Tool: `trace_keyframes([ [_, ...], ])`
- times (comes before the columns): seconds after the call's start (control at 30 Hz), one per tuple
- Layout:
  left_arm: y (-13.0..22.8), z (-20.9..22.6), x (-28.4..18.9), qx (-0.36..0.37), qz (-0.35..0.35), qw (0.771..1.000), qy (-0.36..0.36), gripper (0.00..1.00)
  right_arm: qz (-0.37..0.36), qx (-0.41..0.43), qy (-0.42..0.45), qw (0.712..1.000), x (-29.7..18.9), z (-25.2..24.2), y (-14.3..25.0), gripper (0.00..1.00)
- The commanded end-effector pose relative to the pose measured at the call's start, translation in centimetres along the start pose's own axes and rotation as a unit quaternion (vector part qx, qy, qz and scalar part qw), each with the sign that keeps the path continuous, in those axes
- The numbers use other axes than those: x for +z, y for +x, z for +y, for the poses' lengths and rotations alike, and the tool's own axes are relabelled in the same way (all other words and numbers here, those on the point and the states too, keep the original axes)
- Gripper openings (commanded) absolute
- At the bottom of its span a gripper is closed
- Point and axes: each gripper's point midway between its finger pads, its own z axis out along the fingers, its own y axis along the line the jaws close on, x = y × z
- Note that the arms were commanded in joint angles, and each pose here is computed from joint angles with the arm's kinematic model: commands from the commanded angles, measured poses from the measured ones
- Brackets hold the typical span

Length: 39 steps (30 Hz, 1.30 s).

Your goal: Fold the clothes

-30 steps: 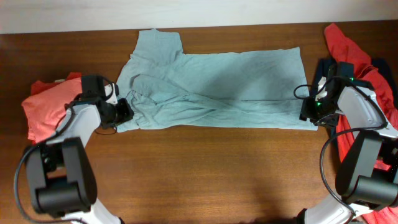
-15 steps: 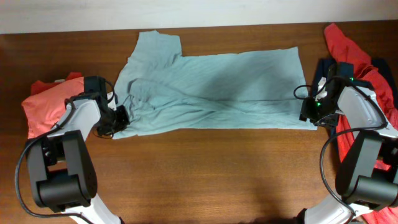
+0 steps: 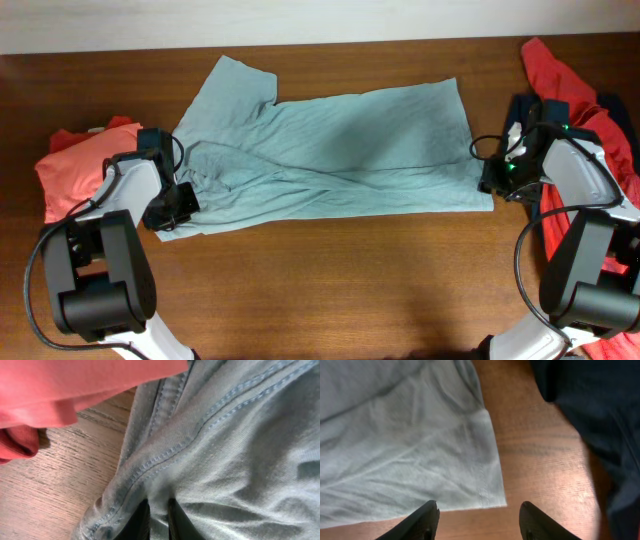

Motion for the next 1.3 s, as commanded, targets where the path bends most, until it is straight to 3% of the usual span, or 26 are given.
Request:
trace_keyframes([
  [0.0, 3.9, 2.5, 4.0, 0.0, 0.075, 0.995, -0.064, 0.14, -0.015, -0.014, -0.019, 1.0, 0.1, 0.5, -0.8, 0.57],
  [0.57, 3.4, 1.9, 4.1, -0.003, 0.066, 0.997, -0.049, 0.14, -0.052, -0.022, -0.066, 0.996, 2.9, 1.8, -3.6, 0.56],
  [0.83, 3.4, 1.9, 4.1, -0.003, 0.065, 0.997, -0.048, 0.14, -0.061, -0.022, -0.07, 0.995, 3.3, 1.8, -4.2, 0.44],
  [1.0, 3.4, 1.9, 4.1, -0.003, 0.065, 0.997, -0.048, 0.14, -0.058, -0.022, -0.075, 0.995, 3.8, 1.9, -4.2, 0.41],
  [1.1, 3.4, 1.9, 4.1, -0.003, 0.065, 0.997, -0.048, 0.14, -0.049, -0.02, -0.076, 0.996, 4.5, 1.9, -4.0, 0.32],
  [1.2, 3.4, 1.9, 4.1, -0.003, 0.065, 0.997, -0.048, 0.14, -0.046, -0.023, -0.078, 0.996, 4.7, 2.2, -3.8, 0.04],
  [1.27, 3.4, 1.9, 4.1, -0.003, 0.065, 0.997, -0.048, 0.14, -0.046, -0.025, -0.079, 0.995, 4.5, 2.4, -3.9, 0.04],
])
